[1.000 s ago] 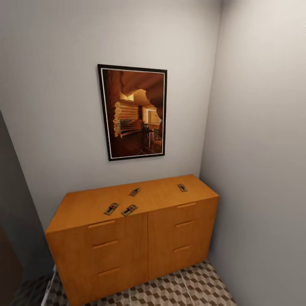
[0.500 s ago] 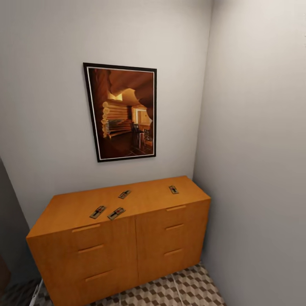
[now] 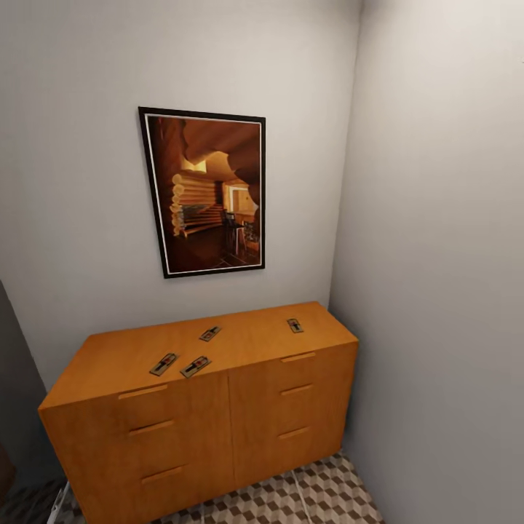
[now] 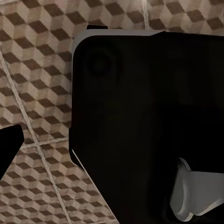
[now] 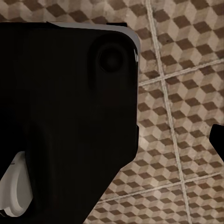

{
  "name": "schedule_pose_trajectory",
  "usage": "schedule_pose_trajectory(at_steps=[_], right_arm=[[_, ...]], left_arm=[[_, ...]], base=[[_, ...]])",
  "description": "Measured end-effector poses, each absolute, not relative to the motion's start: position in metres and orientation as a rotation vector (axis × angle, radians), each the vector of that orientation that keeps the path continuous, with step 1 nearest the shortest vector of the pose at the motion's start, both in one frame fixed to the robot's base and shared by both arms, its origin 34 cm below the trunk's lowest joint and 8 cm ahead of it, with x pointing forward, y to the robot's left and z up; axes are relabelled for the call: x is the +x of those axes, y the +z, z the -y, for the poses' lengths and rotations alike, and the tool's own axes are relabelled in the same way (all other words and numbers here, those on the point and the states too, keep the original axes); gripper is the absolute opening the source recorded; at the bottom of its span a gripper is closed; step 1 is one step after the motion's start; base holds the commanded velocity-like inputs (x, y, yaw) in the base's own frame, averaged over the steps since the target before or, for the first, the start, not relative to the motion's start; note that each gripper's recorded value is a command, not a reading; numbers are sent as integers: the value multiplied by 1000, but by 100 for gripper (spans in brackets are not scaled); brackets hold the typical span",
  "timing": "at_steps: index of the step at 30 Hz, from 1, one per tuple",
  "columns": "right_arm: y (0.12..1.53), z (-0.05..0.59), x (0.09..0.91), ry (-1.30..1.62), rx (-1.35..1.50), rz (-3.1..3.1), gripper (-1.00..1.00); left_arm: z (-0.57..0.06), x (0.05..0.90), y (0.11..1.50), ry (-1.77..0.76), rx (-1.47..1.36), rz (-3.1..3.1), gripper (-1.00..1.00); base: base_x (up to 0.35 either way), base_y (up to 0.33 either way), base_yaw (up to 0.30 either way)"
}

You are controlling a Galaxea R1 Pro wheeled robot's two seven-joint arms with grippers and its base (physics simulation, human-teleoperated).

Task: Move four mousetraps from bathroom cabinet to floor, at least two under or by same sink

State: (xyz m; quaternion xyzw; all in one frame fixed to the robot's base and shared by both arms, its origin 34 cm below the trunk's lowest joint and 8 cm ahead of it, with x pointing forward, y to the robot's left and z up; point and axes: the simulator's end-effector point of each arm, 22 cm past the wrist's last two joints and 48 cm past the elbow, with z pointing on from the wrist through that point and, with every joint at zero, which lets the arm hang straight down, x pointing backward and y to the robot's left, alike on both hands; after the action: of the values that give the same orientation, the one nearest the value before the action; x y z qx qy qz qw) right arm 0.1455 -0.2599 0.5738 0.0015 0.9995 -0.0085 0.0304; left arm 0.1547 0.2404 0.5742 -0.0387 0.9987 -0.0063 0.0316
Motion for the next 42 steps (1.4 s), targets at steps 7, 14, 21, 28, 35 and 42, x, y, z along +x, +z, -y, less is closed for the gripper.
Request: schedule_pose_trajectory(at_steps=[7, 14, 21, 28, 35, 42], right_arm=[[574, 259, 146, -25, 5, -3081, 100], [574, 259, 146, -25, 4, -3081, 100], [574, 258, 146, -24, 4, -3080, 100], [574, 258, 146, -24, 4, -3079, 100], [574, 258, 146, -24, 2, -3079, 100], [574, 258, 146, -24, 1, -3079, 100]], left_arm=[[-240, 155, 574, -19, -119, -3076, 100], [-241, 155, 574, -18, -119, -3076, 100], [-241, 155, 574, -18, -119, -3076, 100], [-241, 155, 574, -18, -120, -3076, 100], [-241, 155, 574, -18, -119, -3076, 100], [-241, 155, 574, -18, -119, -3076, 100]], base=[[1, -3, 0], [0, 0, 0], [0, 0, 0], [0, 0, 24], [0, 0, 153], [0, 0, 250]])
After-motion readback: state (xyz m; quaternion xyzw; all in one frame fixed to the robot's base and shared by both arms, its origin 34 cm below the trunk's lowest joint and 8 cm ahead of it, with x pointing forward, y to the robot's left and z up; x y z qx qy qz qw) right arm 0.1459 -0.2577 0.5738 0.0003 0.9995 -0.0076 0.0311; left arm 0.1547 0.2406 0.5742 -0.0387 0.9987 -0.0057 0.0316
